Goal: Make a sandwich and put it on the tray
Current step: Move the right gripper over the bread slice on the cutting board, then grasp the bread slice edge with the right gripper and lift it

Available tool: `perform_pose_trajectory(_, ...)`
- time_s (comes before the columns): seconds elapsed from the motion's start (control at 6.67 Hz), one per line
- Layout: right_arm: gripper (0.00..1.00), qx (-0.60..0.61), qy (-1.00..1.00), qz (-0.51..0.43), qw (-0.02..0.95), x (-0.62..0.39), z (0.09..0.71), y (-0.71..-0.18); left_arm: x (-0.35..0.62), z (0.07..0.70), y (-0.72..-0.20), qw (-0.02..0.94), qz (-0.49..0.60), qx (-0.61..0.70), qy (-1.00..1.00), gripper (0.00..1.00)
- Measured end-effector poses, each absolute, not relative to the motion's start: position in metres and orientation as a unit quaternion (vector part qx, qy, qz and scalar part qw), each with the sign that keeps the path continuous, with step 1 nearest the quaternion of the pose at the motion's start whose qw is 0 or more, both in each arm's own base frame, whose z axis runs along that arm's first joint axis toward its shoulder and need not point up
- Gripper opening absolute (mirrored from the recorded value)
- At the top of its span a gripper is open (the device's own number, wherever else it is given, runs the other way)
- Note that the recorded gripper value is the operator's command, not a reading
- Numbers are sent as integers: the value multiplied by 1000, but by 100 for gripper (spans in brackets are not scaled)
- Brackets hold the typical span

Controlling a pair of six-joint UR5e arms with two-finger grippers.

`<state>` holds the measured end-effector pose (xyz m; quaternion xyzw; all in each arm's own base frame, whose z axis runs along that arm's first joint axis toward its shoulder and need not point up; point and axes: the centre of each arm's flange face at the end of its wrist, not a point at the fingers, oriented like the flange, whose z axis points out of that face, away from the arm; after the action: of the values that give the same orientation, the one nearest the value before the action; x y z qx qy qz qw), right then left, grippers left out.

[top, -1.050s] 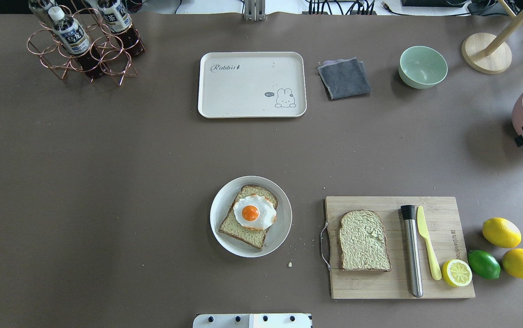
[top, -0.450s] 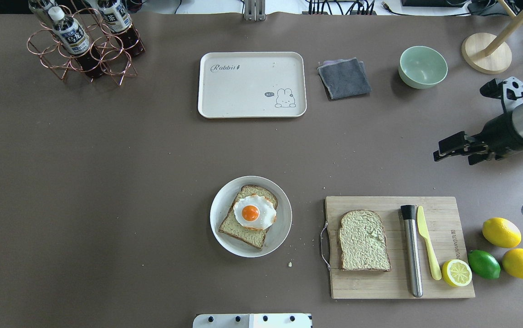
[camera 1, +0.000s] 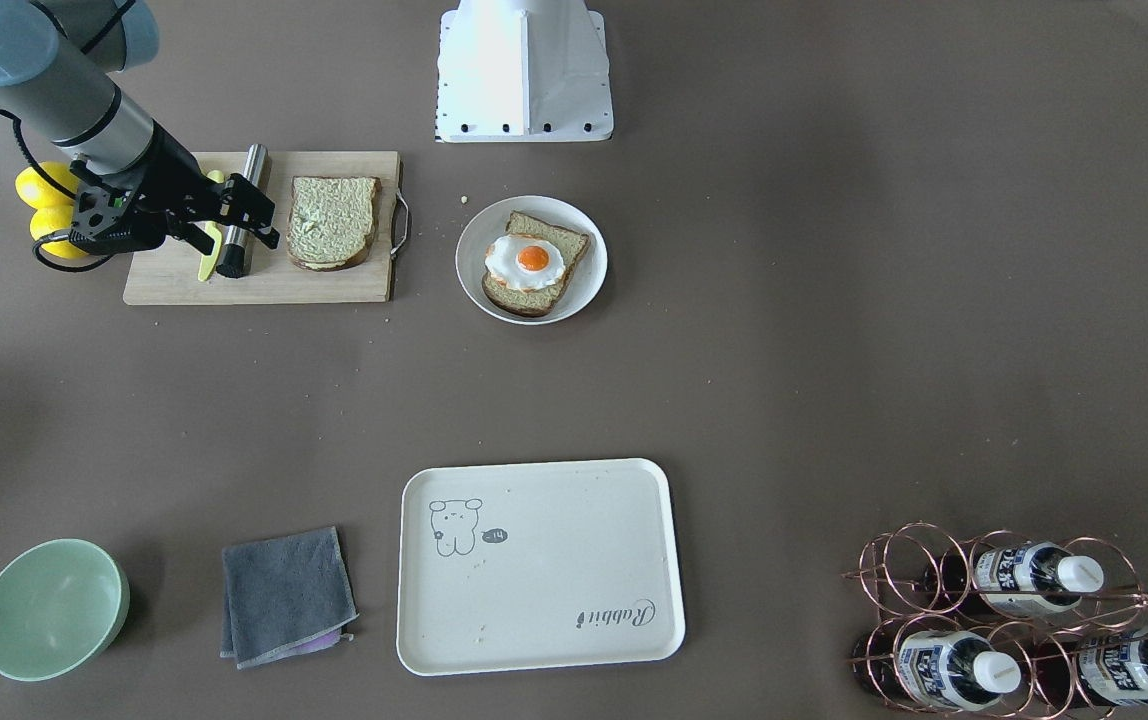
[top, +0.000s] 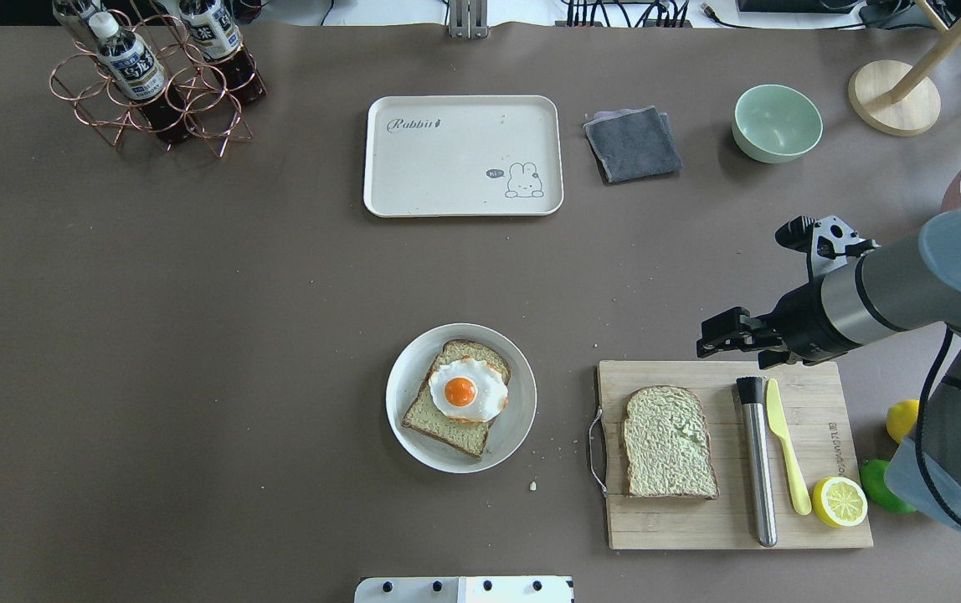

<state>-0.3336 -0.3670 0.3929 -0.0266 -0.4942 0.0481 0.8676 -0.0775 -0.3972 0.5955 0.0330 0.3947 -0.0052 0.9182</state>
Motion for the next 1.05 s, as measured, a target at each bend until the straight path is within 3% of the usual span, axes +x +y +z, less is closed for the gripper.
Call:
perform_pose_trajectory(0.6, 71, -36, -473, 18, 880, -377, 418, -295, -72, 593, -404, 918, 2, 34, 394, 97)
perform_pose_trajectory(0.9, 71, -37, -476, 10, 878, -383, 424, -286, -71, 591, -405, 918, 3, 35, 394, 98)
perform_pose_trajectory(1.05, 65, -38, -476, 9, 878, -390, 426, -287, -71, 591, -404, 918, 4, 35, 394, 98)
